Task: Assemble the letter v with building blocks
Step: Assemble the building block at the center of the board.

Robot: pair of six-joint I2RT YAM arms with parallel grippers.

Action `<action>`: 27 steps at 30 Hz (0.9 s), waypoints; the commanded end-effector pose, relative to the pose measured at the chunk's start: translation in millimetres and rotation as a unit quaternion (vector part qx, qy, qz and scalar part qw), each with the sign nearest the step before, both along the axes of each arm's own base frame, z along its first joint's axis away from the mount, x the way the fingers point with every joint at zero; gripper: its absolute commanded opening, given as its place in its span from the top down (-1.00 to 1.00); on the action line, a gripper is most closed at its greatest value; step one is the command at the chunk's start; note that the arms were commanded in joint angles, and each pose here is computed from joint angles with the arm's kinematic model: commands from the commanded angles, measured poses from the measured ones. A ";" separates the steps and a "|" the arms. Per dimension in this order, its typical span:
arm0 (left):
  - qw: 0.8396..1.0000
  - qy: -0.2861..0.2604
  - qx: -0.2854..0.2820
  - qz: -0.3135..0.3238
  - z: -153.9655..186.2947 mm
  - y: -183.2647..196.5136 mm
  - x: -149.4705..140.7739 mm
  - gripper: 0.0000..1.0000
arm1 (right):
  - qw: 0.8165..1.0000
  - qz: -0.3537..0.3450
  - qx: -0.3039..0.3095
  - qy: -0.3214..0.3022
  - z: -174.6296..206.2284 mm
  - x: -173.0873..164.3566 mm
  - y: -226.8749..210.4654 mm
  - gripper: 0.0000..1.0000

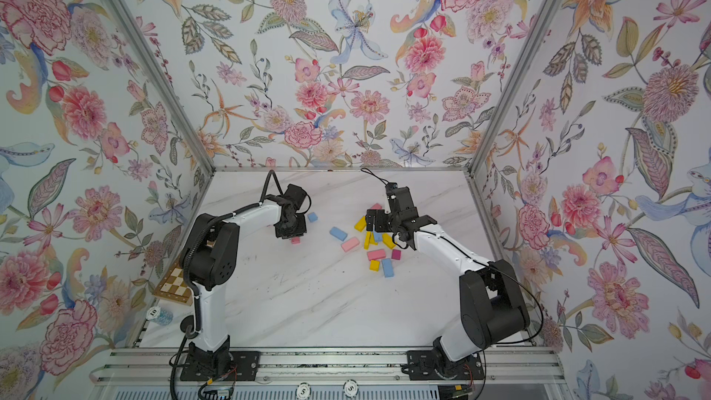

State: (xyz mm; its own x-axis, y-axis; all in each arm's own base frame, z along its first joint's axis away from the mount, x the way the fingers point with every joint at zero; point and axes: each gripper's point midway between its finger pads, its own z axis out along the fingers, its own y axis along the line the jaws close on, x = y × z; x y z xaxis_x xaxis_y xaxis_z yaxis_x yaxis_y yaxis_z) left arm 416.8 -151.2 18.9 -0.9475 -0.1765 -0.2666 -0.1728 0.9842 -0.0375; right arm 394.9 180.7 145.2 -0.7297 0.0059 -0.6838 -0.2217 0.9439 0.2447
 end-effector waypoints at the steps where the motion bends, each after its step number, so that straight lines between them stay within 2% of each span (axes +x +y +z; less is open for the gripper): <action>1: 0.999 0.011 0.026 0.020 6.2 36.7 -6.9 0.57 | 1.000 0.012 -0.013 -0.014 3.8 -2.4 7.2 -0.97; 7: 0.998 -0.007 0.009 0.062 15.5 66.6 6.2 0.56 | 0.995 0.076 -0.054 -0.027 3.6 -10.9 54.4 -0.98; 14: 0.996 -0.007 0.003 0.088 11.1 77.4 14.1 0.53 | 0.991 0.116 -0.051 -0.029 3.8 -16.6 98.4 -0.98; 27: 0.991 -0.003 -0.018 0.136 -8.9 89.5 18.7 0.52 | 0.990 0.127 -0.050 -0.032 4.0 -17.0 112.0 -0.98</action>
